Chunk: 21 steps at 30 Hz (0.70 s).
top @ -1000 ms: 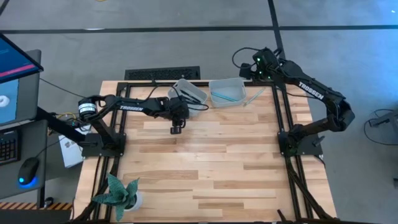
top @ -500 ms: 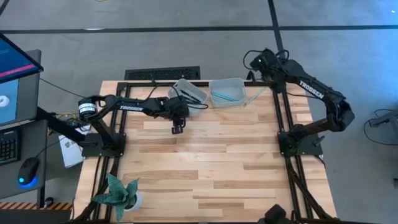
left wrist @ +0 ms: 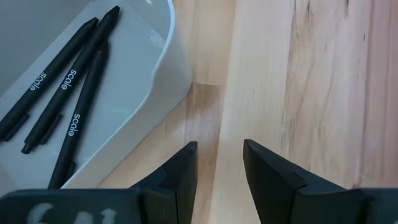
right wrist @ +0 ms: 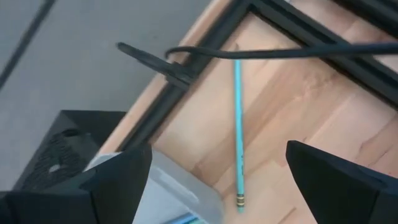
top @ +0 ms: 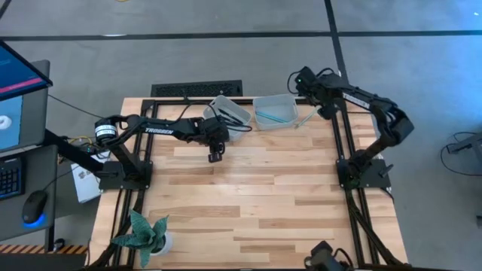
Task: Sort pens & pencils
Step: Put the light green pencil into the right gray bin
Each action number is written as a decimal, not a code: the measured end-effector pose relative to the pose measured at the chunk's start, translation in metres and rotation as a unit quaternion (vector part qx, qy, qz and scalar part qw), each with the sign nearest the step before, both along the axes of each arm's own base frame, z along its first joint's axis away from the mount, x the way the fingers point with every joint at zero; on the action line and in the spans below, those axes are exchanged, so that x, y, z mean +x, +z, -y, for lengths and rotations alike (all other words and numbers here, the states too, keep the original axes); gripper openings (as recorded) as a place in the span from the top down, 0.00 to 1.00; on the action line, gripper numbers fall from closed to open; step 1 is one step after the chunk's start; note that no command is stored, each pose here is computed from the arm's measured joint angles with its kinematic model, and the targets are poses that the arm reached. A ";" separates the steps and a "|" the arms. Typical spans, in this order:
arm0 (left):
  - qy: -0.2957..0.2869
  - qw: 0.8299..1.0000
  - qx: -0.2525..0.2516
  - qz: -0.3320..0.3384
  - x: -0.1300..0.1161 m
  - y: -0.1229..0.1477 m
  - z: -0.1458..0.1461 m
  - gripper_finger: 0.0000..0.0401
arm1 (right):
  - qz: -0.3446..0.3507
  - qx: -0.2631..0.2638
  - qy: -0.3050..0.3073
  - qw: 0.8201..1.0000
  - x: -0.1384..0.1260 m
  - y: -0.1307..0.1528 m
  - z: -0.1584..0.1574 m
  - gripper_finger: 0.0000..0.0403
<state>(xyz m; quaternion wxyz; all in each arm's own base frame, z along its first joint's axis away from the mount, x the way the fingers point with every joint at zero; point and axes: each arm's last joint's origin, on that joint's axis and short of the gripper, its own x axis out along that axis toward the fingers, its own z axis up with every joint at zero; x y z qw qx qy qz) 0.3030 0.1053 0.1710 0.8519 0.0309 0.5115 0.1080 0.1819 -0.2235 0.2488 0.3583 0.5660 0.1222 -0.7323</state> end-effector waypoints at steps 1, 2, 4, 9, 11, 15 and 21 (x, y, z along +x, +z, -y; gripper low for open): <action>-0.003 1.000 0.001 -0.001 0.000 0.000 0.000 0.70 | -0.004 0.006 -0.005 1.000 0.002 -0.005 0.002 0.02; -0.005 1.000 0.002 -0.002 0.000 0.000 0.000 0.70 | -0.007 0.013 -0.007 1.000 0.003 -0.009 0.004 0.02; -0.009 1.000 0.003 -0.005 0.000 0.000 0.000 0.70 | -0.008 0.034 -0.008 0.999 0.005 -0.019 0.007 0.02; -0.020 1.000 0.009 -0.007 0.000 0.000 0.000 0.70 | -0.019 0.073 -0.017 0.997 0.011 -0.039 0.013 0.01; -0.023 1.000 0.011 -0.008 0.000 0.000 0.000 0.70 | -0.020 0.087 -0.025 0.996 0.012 -0.046 0.014 0.01; -0.031 0.999 0.015 -0.010 0.000 0.000 0.000 0.70 | -0.025 0.103 -0.038 0.994 0.012 -0.053 0.016 0.02; -0.031 0.999 0.015 -0.010 0.000 0.000 0.000 0.70 | -0.001 0.110 -0.061 0.992 0.003 -0.054 0.026 0.01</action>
